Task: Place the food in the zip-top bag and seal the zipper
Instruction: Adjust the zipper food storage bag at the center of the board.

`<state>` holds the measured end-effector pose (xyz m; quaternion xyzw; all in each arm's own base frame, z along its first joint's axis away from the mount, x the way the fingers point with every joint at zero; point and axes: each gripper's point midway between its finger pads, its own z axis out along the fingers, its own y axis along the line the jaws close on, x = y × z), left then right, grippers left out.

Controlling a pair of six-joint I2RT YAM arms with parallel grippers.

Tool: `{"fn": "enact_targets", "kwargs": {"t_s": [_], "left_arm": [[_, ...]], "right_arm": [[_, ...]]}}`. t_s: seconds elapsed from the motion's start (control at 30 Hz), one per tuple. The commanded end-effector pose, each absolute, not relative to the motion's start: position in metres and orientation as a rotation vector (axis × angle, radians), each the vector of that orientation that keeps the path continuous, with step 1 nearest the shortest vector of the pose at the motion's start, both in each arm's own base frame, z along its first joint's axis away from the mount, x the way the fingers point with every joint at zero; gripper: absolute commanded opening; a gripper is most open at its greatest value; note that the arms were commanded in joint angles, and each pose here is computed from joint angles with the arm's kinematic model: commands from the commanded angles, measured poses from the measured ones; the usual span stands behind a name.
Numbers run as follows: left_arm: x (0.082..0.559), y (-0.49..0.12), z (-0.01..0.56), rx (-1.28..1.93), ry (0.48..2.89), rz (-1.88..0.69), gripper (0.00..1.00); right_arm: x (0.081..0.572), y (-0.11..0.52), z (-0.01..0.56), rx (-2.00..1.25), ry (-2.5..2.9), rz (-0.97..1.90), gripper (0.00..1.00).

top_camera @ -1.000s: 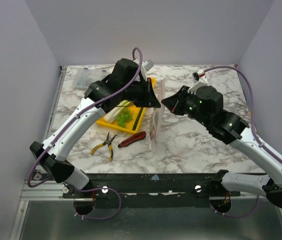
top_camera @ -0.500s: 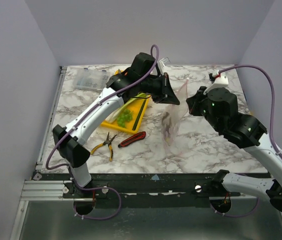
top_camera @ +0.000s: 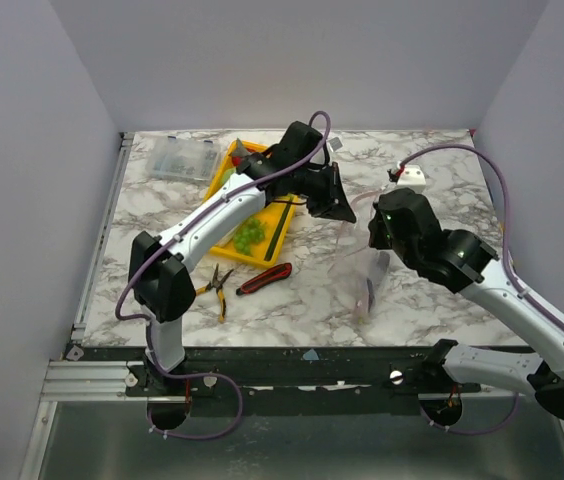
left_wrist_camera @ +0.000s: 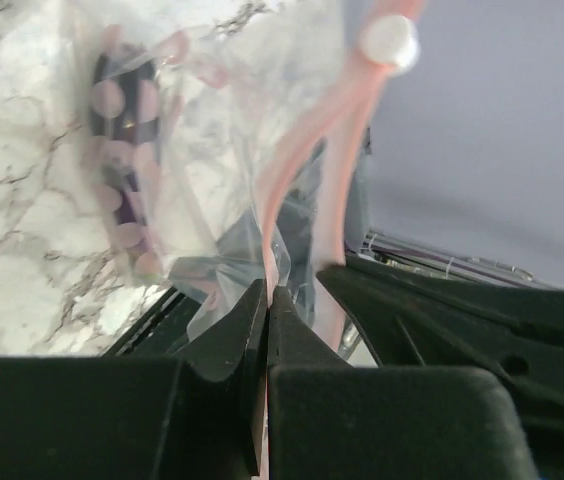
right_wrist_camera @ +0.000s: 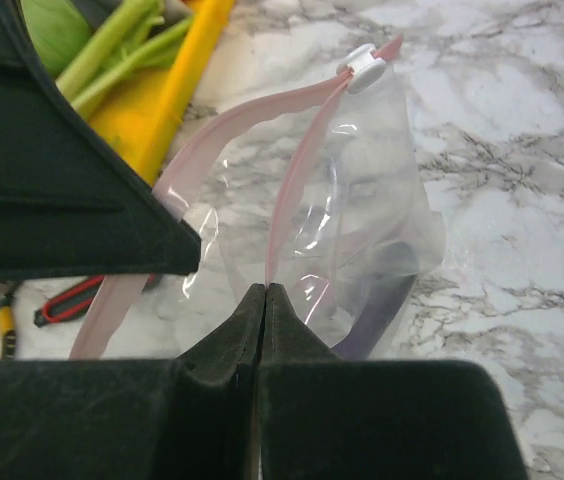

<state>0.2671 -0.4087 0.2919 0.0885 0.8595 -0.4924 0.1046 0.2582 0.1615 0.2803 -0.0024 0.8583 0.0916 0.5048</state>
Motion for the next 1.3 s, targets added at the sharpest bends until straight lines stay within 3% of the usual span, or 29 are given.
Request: {"fn": "enact_targets", "kwargs": {"t_s": [0.0, 0.17, 0.4, 0.57, 0.83, 0.97, 1.07, 1.13, 1.17, 1.23, 1.27], "left_arm": [[0.262, -0.407, 0.342, 0.334, 2.421, -1.539, 0.00], [0.240, -0.408, 0.395, 0.414, 2.304, -1.667, 0.00], [0.256, -0.395, 0.340, 0.303, 2.437, -1.568, 0.00], [0.260, -0.389, 0.344, 0.312, 2.413, -1.495, 0.00], [0.260, -0.384, 0.342, 0.294, 2.409, -1.467, 0.00], [0.258, -0.382, 0.342, 0.287, 2.400, -1.475, 0.00], [0.256, -0.383, 0.346, 0.294, 2.392, -1.485, 0.00], [0.256, -0.384, 0.349, 0.296, 2.384, -1.489, 0.00], [0.256, -0.384, 0.351, 0.295, 2.382, -1.491, 0.00], [0.258, -0.385, 0.352, 0.291, 2.379, -1.490, 0.00], [0.259, -0.387, 0.353, 0.291, 2.379, -1.493, 0.00]], "right_arm": [[0.260, 0.157, 0.295, 0.012, 2.036, 0.210, 0.00], [0.261, 0.159, 0.345, 0.015, 1.956, 0.276, 0.00], [0.262, 0.147, 0.308, 0.133, 1.964, 0.242, 0.00], [0.260, 0.148, 0.293, 0.243, 2.030, 0.235, 0.01], [0.264, 0.172, 0.286, 0.253, 2.091, 0.316, 0.40], [0.268, 0.178, 0.285, 0.255, 2.087, 0.336, 0.48], [0.272, 0.180, 0.282, 0.251, 2.083, 0.320, 0.60], [0.276, 0.180, 0.285, 0.242, 2.076, 0.296, 0.59], [0.278, 0.176, 0.288, 0.245, 2.066, 0.271, 0.54], [0.281, 0.166, 0.295, 0.240, 2.045, 0.204, 0.39], [0.282, 0.159, 0.299, 0.243, 2.028, 0.163, 0.26]]}}
